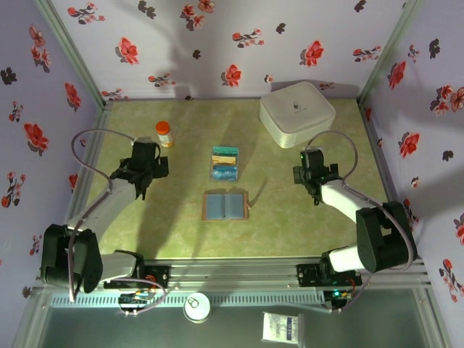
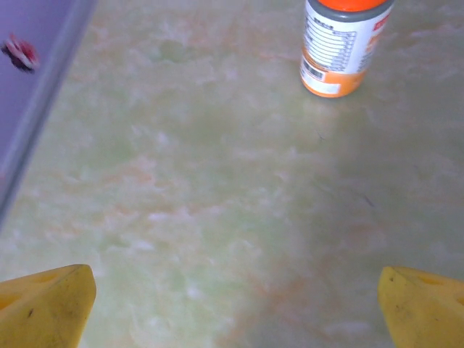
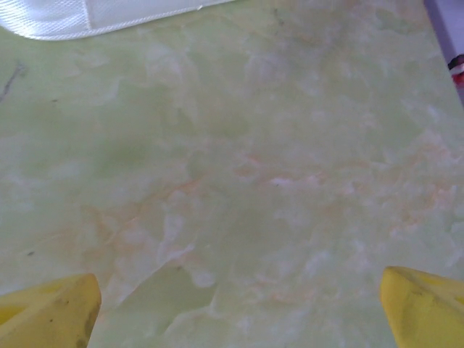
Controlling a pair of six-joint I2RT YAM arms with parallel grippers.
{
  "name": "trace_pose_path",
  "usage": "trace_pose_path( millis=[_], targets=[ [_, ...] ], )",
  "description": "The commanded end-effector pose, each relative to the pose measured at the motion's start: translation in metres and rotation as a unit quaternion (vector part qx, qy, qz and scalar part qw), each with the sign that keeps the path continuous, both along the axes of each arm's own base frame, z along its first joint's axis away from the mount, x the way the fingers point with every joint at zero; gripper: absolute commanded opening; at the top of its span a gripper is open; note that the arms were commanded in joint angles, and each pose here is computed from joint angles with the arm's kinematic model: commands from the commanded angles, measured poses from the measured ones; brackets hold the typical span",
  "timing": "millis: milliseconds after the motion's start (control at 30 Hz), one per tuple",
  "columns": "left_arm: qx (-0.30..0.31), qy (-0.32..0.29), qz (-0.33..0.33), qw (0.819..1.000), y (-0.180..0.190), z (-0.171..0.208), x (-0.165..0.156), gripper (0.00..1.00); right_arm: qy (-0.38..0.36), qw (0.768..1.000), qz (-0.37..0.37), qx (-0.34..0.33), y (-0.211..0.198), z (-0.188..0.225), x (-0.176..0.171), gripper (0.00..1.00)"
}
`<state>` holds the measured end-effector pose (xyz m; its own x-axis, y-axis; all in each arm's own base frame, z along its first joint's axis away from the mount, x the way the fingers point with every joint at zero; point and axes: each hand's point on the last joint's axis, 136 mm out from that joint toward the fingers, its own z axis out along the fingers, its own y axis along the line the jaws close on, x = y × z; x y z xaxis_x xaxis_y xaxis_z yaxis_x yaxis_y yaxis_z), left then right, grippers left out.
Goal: Take the credit cards out of the card holder
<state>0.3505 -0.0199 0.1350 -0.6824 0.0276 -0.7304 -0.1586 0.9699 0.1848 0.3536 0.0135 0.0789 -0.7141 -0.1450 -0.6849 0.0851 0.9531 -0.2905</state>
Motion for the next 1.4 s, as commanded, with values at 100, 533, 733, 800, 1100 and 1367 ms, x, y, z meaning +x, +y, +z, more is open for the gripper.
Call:
trace_pose_path(
  millis=[100,533,733,800,1100,1367],
  targets=[
    [0.043,-0.080,0.015,0.996,0.036,-0.008,0.021,1.00,-0.155,0.987,-0.003,0.041,-0.017,0.036,0.034,0.99],
    [-0.047,-0.186,-0.071,0.979,0.032,-0.026,0.049,1.00,-0.217,0.966,0.019,0.138,-0.021,0.011,0.042,0.99],
    [-0.052,-0.194,-0.073,0.977,0.033,-0.040,0.050,1.00,-0.217,0.966,0.009,0.139,-0.024,0.008,0.042,0.99],
    [-0.050,-0.191,-0.070,0.978,0.035,-0.042,0.049,1.00,-0.217,0.967,-0.001,0.136,-0.028,0.008,0.042,0.99],
    [-0.018,-0.211,-0.079,0.974,0.025,-0.037,0.043,1.00,-0.218,0.966,-0.003,0.135,-0.029,0.009,0.042,0.99],
    [-0.021,-0.205,-0.077,0.976,0.027,-0.038,0.045,1.00,-0.214,0.967,-0.003,0.136,-0.029,0.007,0.042,0.99]
  ],
)
